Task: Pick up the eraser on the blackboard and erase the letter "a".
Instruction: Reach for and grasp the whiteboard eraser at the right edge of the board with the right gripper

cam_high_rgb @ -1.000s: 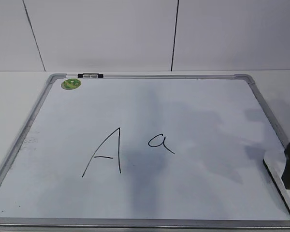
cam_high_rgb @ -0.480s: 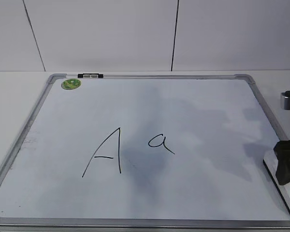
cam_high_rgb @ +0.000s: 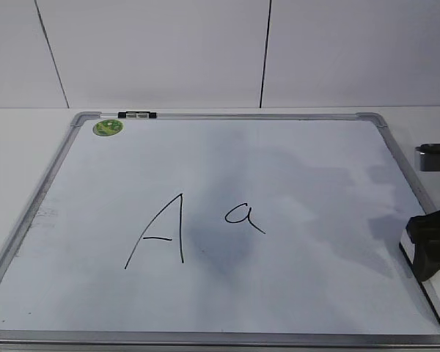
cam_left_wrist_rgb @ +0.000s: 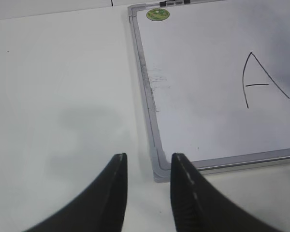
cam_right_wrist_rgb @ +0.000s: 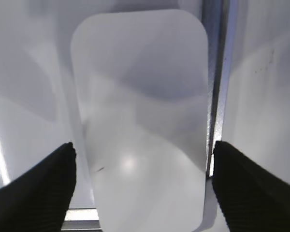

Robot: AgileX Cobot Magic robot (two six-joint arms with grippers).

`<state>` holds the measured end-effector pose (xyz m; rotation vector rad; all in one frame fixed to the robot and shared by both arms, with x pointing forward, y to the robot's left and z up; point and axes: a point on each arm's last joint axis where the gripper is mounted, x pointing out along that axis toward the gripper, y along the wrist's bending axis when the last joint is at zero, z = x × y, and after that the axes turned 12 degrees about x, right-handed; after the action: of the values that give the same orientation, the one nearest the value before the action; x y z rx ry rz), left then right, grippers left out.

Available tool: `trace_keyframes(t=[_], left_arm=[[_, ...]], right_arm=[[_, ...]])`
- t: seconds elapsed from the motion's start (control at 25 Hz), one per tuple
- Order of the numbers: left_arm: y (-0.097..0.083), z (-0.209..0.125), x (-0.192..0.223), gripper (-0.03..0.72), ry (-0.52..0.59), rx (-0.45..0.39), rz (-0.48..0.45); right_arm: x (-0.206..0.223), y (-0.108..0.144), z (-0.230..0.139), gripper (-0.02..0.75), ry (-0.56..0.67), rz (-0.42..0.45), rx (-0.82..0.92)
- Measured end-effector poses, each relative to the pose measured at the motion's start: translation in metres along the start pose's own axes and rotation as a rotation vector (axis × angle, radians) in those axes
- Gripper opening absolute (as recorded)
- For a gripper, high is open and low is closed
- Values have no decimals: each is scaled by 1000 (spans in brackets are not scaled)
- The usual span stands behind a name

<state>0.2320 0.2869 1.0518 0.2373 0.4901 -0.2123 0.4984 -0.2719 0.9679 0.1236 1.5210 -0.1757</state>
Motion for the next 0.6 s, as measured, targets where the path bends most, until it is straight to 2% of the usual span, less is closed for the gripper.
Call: trace_keyframes(t=[0.6], left_arm=[[0,0,0,235,0,0,0]], right_arm=[[15,1,4,669,37,-28,9]])
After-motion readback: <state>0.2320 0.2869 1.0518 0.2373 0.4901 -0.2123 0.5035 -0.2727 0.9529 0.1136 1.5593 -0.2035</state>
